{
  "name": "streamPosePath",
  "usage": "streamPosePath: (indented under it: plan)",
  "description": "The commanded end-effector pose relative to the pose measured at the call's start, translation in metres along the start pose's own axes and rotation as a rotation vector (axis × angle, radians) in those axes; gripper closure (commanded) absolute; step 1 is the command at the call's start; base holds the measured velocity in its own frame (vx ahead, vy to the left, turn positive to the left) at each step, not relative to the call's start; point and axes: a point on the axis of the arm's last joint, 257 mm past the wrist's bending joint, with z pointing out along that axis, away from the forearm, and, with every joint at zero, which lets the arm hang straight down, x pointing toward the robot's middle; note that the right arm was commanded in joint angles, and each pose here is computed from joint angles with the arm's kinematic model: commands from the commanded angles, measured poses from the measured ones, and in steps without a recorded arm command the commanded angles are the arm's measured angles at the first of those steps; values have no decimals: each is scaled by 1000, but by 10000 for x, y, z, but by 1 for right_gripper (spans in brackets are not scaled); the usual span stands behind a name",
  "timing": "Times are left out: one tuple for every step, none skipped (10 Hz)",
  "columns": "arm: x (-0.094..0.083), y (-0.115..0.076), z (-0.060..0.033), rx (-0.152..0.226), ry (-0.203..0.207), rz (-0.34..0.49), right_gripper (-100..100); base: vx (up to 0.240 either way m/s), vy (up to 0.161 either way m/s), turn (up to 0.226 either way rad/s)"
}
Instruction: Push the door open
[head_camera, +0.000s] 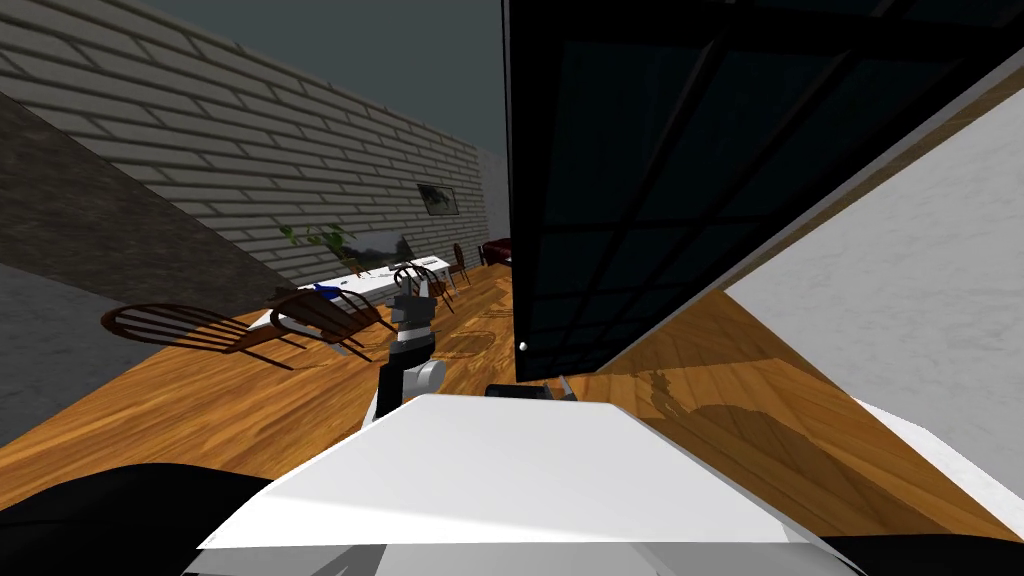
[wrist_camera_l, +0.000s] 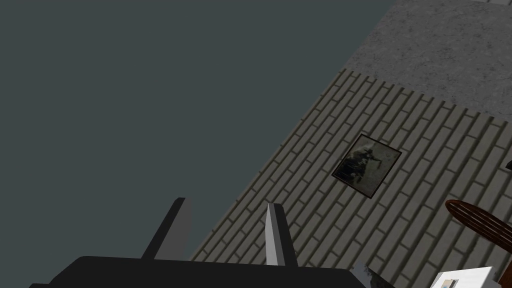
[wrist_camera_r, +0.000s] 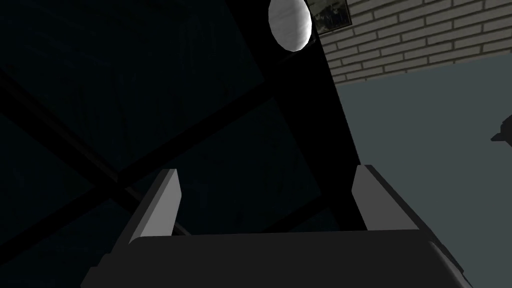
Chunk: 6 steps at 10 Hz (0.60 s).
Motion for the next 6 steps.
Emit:
streamPosePath:
  plan:
    - [-52, -60, 54, 16, -26, 68, -100, -32, -12, 107]
    - [-52, -60, 54, 16, -26, 78, -100, -23, -11, 35]
    - [-89, -94, 92, 27, -45, 130, -100, -29, -14, 65]
    - [-124, -130, 129, 37, -64, 168, -100, -40, -14, 112]
    - [-124, -130, 129, 36, -64, 184, -100, -26, -8, 46]
    - [-159, -165, 164, 45, -83, 234, -100, -27, -8, 72]
